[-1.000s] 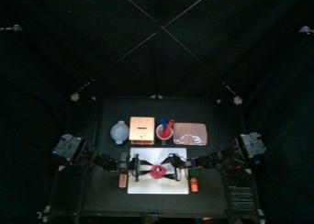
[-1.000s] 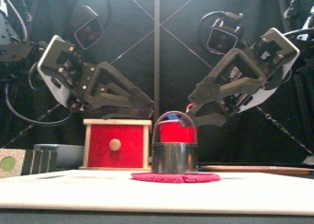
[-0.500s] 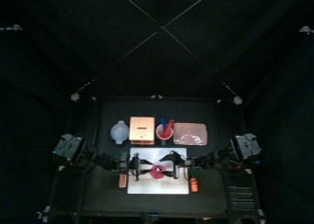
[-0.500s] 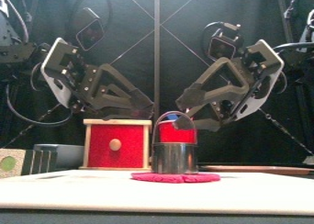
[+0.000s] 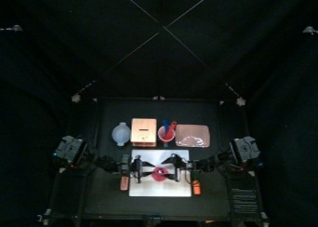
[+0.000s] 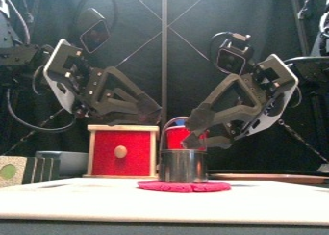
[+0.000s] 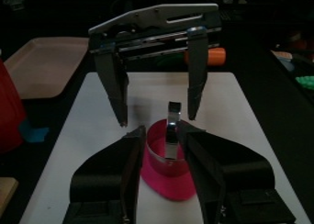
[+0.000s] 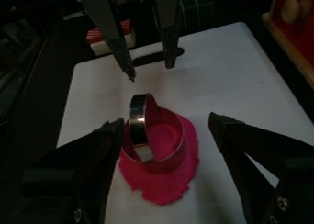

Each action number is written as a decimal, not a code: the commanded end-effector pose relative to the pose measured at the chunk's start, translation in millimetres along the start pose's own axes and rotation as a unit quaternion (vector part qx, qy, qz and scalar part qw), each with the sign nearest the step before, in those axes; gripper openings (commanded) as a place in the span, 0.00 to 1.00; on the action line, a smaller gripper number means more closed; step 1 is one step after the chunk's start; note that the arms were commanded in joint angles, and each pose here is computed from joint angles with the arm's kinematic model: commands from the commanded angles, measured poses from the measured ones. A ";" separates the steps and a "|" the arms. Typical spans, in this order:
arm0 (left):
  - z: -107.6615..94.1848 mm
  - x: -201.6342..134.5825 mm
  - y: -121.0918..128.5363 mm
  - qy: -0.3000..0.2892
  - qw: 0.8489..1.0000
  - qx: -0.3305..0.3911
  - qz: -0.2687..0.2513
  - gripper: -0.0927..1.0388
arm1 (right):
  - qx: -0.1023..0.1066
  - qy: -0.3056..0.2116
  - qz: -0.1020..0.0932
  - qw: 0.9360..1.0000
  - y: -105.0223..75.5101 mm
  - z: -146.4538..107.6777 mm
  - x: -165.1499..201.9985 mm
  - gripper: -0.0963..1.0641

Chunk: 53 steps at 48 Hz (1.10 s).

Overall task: Get the cutter from the drawer then cut the dough then place the extra dough in the bowl
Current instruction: Cut the dough

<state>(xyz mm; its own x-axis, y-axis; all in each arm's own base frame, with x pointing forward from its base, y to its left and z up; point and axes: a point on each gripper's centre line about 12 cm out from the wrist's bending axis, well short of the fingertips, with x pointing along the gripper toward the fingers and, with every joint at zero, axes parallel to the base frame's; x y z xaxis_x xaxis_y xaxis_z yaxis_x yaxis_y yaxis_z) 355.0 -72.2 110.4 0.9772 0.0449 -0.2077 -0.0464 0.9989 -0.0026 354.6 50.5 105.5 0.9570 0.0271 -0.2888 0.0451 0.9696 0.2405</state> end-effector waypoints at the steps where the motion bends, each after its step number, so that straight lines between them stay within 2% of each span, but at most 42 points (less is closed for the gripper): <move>1: 9.2 4.1 -1.2 -0.015 1.000 -0.003 0.000 0.73 | 0.004 -0.009 0.006 1.000 5.0 5.4 -1.1 0.95; 12: 3.0 7.1 -2.3 -0.005 1.000 -0.002 -0.001 0.73 | 0.009 -0.002 0.010 1.000 12.5 0.0 -3.2 0.95; 34: -9.9 15.5 -7.8 0.035 0.999 0.002 -0.011 0.75 | 0.011 -0.007 0.017 1.000 22.1 7.0 3.5 0.95; 53: -8.6 20.3 -10.0 0.038 0.999 0.001 -0.014 0.75 | 0.011 0.006 0.022 1.000 26.8 3.8 0.5 0.95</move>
<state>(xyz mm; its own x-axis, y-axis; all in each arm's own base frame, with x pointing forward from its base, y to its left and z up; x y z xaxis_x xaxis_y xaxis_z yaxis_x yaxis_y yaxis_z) 368.1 -80.6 90.1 0.9516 0.0180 -0.3068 -0.0195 0.9998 -0.0018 356.1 73.7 103.4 0.9441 0.0680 -0.3226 0.0206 0.9644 0.2635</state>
